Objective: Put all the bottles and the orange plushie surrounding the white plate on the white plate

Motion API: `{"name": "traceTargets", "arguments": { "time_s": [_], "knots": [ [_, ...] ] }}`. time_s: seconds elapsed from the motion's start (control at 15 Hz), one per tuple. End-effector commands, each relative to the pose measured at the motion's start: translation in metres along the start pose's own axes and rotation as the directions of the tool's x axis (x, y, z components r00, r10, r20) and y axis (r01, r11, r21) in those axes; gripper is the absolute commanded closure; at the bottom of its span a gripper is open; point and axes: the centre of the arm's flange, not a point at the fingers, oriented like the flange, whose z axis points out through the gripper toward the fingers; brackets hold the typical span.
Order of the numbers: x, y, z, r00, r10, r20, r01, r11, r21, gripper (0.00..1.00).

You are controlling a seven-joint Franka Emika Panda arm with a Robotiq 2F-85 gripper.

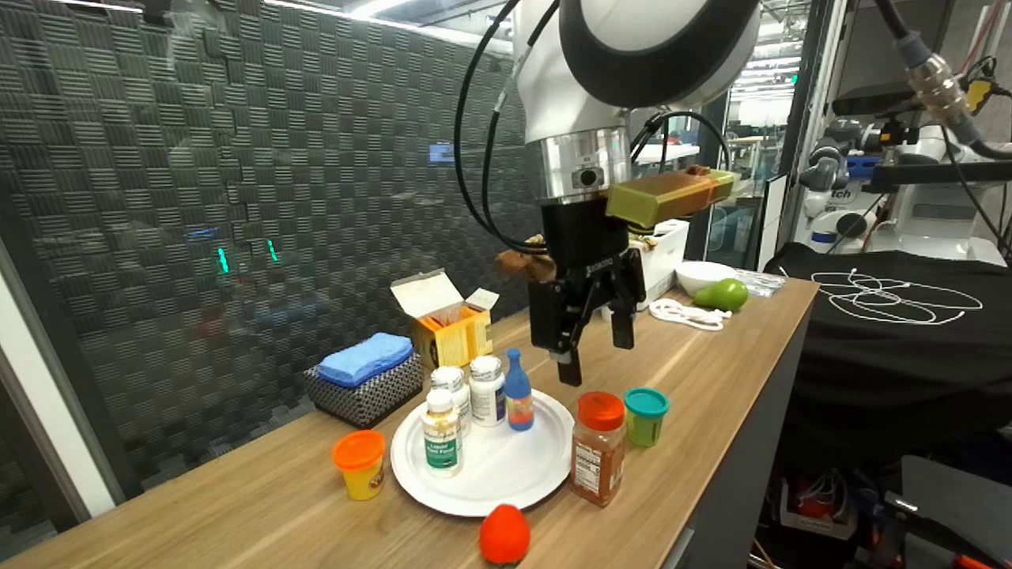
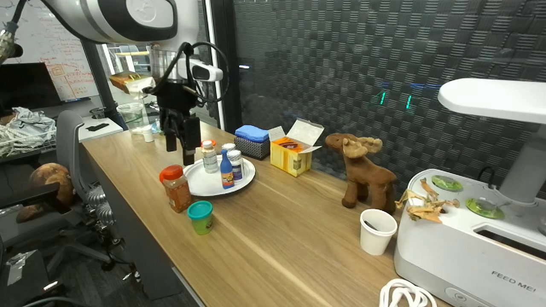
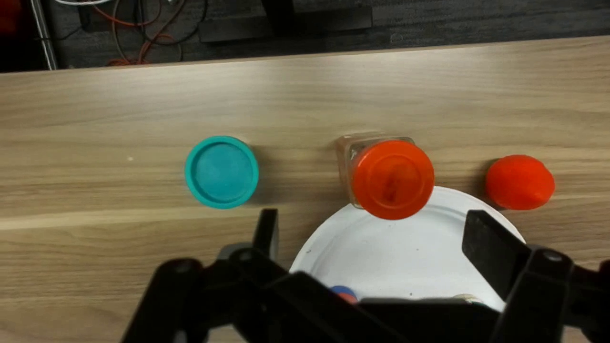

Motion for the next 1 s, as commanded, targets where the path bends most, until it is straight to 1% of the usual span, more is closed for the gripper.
{"name": "traceTargets", "arguments": {
  "time_s": [0.0,0.4,0.93],
  "knots": [
    [-0.019,-0.002,0.008,0.999,0.011,-0.03,-0.012,1.0,-0.026,0.0],
    [-0.028,-0.016,0.021,1.0,-0.025,0.007,0.025,0.999,-0.029,0.0],
    [-0.027,-0.03,0.033,0.998,-0.061,0.001,0.061,0.997,-0.054,0.0]
  ]
}}
